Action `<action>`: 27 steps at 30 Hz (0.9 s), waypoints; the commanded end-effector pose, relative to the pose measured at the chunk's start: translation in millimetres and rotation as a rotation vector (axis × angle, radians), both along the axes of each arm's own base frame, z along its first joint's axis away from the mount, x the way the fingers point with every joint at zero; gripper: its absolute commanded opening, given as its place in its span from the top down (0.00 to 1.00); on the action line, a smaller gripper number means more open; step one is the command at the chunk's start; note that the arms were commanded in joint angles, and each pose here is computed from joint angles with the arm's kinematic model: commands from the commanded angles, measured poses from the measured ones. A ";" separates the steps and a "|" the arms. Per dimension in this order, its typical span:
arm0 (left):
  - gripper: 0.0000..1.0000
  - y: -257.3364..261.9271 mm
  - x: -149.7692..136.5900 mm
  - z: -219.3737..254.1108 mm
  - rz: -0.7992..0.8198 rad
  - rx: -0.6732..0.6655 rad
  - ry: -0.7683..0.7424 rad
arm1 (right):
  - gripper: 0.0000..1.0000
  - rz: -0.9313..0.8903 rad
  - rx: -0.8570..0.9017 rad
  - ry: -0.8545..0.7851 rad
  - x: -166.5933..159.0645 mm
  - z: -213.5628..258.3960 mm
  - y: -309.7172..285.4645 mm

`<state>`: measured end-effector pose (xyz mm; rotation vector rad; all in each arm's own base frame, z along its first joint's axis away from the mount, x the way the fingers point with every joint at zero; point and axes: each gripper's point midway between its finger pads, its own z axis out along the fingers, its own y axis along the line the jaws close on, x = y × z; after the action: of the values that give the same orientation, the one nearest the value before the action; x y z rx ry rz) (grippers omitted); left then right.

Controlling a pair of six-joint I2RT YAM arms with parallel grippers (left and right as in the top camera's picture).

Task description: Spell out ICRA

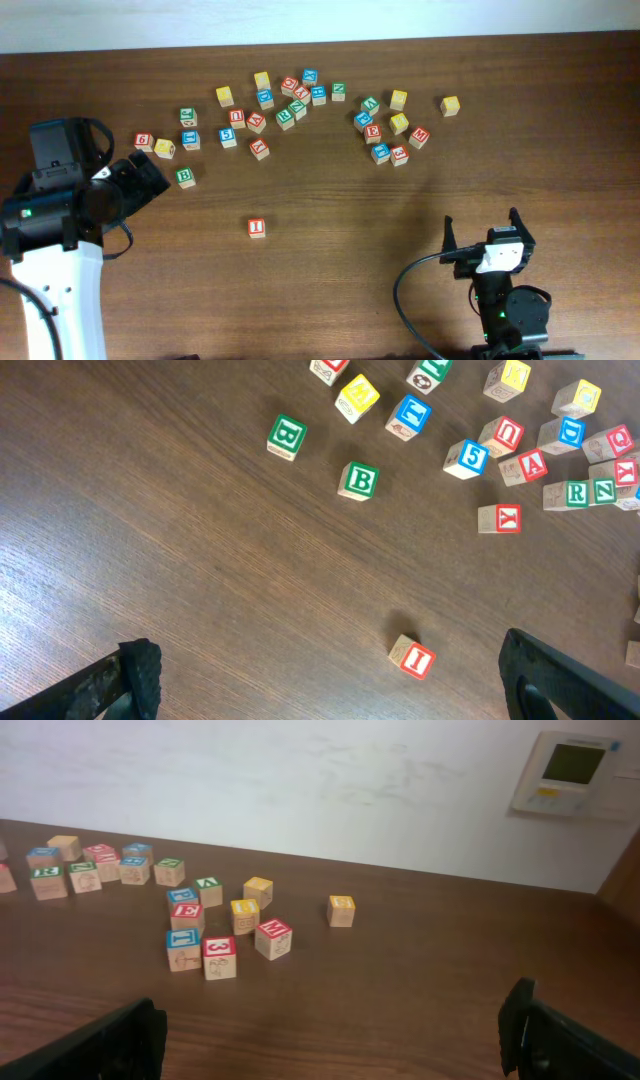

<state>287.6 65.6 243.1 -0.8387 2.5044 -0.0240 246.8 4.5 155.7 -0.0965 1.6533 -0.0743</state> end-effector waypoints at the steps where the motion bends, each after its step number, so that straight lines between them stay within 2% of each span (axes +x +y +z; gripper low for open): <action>1: 0.01 3.3 -1.4 -4.5 0.022 0.000 0.014 | 0.02 0.028 0.020 0.011 -0.2 -3.8 4.6; 5: 0.01 3.3 -1.4 -4.6 0.022 0.000 0.015 | 0.02 0.269 0.089 -0.051 -7.4 20.3 45.8; 11: 0.01 3.4 -1.4 -4.6 0.022 0.000 0.015 | 0.02 0.286 0.075 -0.178 -25.4 100.1 47.3; 18: 0.01 3.3 -1.4 -4.5 0.022 0.000 0.014 | 0.02 0.321 0.080 -0.129 -42.1 200.5 52.8; 23: 0.01 3.3 -1.4 -4.6 0.022 0.000 0.015 | 0.02 0.406 0.096 -0.041 -13.0 271.7 68.1; 27: 0.01 3.3 -1.4 -4.5 0.022 0.000 0.014 | 0.02 0.424 0.119 0.079 27.2 298.6 73.2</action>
<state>287.3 65.5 241.9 -0.8397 2.5081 -0.0239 247.7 71.2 434.8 -0.3393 1.6349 0.3062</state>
